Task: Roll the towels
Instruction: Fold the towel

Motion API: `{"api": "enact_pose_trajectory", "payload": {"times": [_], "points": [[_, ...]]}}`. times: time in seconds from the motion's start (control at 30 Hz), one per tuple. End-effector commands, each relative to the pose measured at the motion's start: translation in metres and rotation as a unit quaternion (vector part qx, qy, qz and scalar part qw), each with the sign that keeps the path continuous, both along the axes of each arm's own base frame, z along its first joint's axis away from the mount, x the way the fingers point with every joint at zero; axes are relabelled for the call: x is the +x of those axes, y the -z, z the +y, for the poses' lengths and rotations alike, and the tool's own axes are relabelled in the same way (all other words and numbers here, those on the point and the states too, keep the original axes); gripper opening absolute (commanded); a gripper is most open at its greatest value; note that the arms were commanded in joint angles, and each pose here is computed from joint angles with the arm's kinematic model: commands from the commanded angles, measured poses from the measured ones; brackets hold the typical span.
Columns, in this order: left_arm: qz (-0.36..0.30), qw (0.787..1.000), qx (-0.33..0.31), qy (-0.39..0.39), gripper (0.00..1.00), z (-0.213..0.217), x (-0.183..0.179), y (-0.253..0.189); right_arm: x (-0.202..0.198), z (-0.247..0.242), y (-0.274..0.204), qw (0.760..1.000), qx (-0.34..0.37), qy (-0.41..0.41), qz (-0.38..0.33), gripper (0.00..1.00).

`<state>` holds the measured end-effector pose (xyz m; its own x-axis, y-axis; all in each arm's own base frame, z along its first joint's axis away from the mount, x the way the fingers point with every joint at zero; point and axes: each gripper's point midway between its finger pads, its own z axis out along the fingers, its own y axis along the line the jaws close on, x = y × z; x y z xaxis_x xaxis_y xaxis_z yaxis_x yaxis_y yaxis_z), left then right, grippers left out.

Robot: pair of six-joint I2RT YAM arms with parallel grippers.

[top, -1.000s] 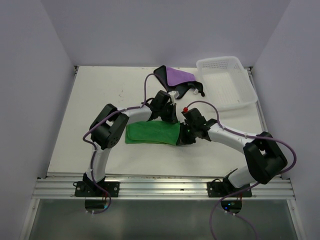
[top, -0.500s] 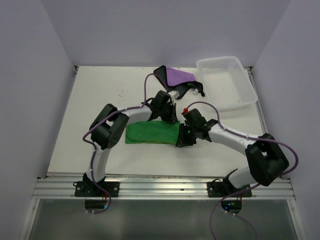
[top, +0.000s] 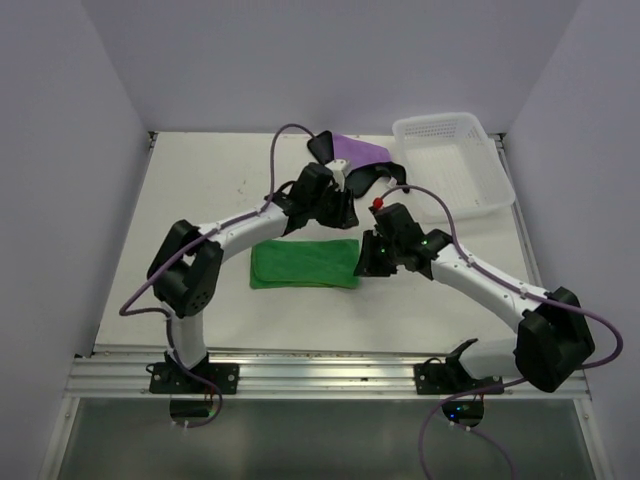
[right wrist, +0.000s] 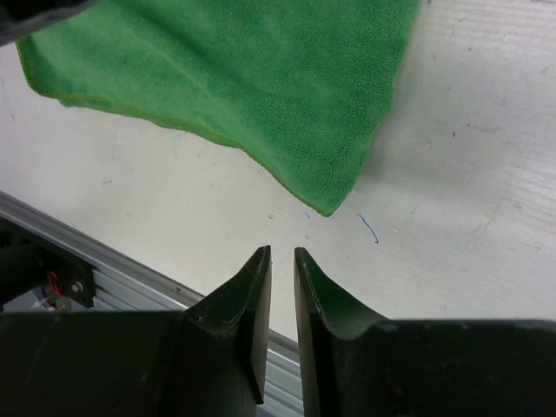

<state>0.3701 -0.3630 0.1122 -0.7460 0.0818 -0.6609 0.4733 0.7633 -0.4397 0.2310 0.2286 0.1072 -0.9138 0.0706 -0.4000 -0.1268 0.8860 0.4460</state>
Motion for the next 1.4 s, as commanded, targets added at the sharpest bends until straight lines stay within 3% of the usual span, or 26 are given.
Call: {"api": "enact_pose_trajectory", "payload": {"times": [0.0, 0.23, 0.43, 0.6, 0.8, 1.37], "points": [[-0.042, 0.999, 0.001, -0.023, 0.5, 0.023, 0.003, -0.038, 0.019, -0.003, -0.016, 0.999, -0.007, 0.015, -0.029, 0.2], [-0.062, 0.991, 0.028, -0.114, 0.51, 0.112, -0.017, -0.062, 0.058, 0.002, -0.014, 0.999, -0.007, 0.034, -0.039, 0.14], [-0.031, 0.986, 0.041, -0.157, 0.52, 0.17, -0.076, -0.028, 0.095, 0.017, 0.004, 0.999, -0.029, 0.029, -0.026, 0.12], [-0.005, 0.986, 0.026, -0.165, 0.52, 0.181, -0.107, -0.012, 0.11, 0.014, 0.038, 0.997, -0.067, 0.037, -0.009, 0.11], [0.029, 0.98, 0.052, -0.19, 0.51, 0.202, -0.132, 0.024, 0.116, 0.013, 0.075, 0.995, -0.088, 0.036, 0.019, 0.1], [0.031, 0.954, 0.124, -0.272, 0.49, 0.24, -0.131, 0.055, 0.112, 0.013, 0.104, 0.993, -0.105, 0.018, 0.051, 0.09]]}}
